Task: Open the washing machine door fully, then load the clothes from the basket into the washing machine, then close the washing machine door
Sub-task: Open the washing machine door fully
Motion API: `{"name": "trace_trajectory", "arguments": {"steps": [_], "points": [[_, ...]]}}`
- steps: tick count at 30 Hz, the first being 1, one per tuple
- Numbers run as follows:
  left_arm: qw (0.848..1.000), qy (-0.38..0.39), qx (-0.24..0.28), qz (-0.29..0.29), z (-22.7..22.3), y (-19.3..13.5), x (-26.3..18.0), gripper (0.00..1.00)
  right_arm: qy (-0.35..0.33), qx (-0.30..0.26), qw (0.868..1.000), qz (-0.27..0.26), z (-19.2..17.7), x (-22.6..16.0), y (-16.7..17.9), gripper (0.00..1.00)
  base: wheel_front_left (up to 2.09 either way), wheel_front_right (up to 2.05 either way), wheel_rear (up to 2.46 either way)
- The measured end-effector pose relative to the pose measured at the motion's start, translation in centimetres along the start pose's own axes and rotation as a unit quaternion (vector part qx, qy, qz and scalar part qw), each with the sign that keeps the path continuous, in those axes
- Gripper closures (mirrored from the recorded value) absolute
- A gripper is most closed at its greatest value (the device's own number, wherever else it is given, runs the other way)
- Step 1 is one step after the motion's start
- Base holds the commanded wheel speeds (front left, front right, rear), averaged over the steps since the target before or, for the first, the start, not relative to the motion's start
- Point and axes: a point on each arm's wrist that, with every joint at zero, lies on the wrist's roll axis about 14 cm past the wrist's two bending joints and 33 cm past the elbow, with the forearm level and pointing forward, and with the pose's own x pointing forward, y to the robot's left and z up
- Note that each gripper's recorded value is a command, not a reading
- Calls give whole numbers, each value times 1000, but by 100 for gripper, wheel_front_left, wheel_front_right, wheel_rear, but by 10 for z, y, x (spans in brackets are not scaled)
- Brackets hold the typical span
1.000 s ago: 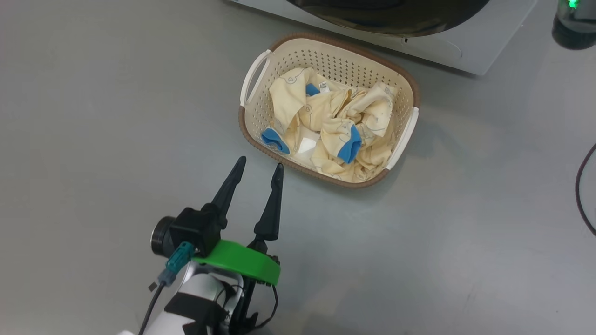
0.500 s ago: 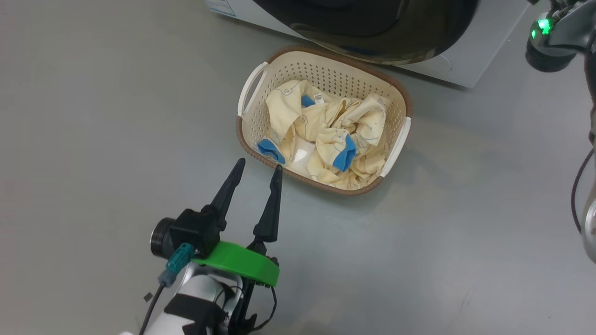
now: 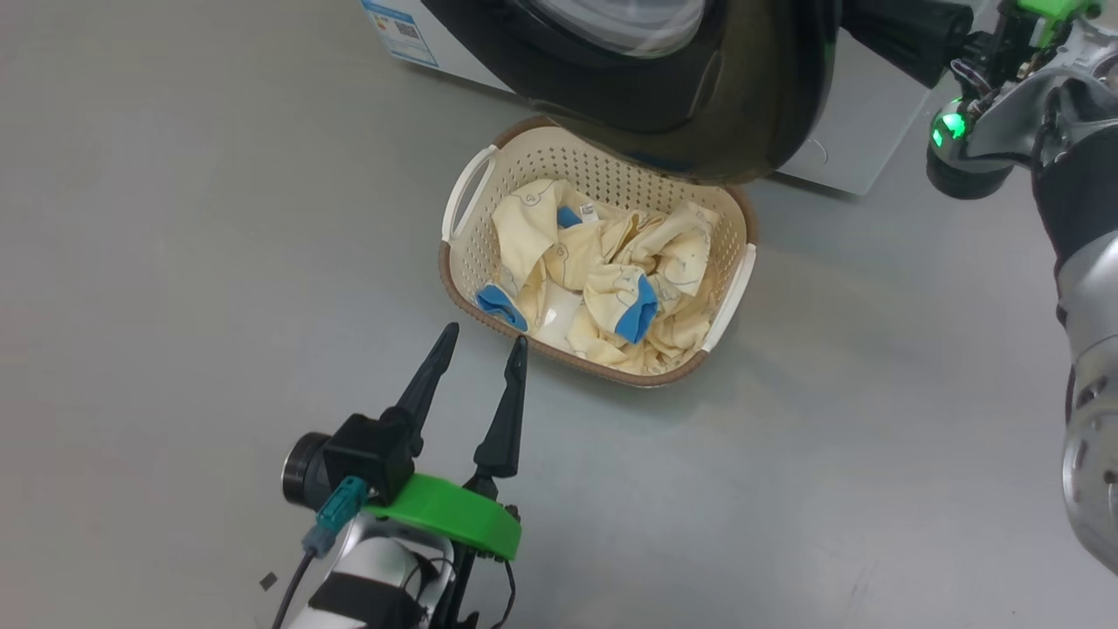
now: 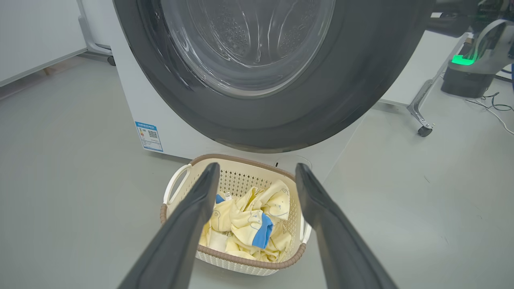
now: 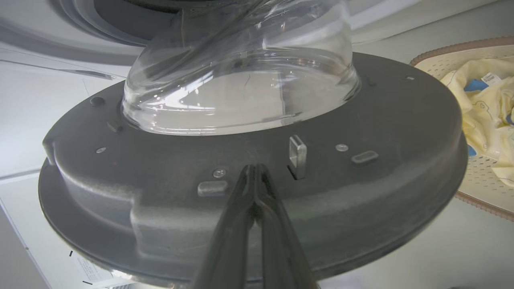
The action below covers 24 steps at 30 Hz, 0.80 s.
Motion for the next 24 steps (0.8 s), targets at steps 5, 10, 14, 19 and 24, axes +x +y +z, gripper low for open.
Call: {"name": "trace_trajectory", "arguments": {"steps": [5, 10, 14, 19, 24], "points": [[1000, -5, 0, -6, 3, -2, -1, 0, 15, 0, 1000, 4, -14, 2, -1, 100, 0, 0, 0], [1000, -8, 3, -7, 6, -3, -2, 0, 28, 5, 999, 16, -26, 4, 0, 100, 0, 0, 0], [1000, -9, 6, -7, 6, -3, -3, 0, 53, -1, 998, 22, -42, 10, 1, 100, 0, 0, 0], [1000, -5, 4, -4, 3, -2, -7, 0, 78, -6, 997, 24, -61, 16, -1, 100, 0, 0, 0], [1000, -3, 4, -4, 2, -2, -8, 0, 97, -10, 995, 24, -78, 22, -4, 100, 0, 0, 0]]}}
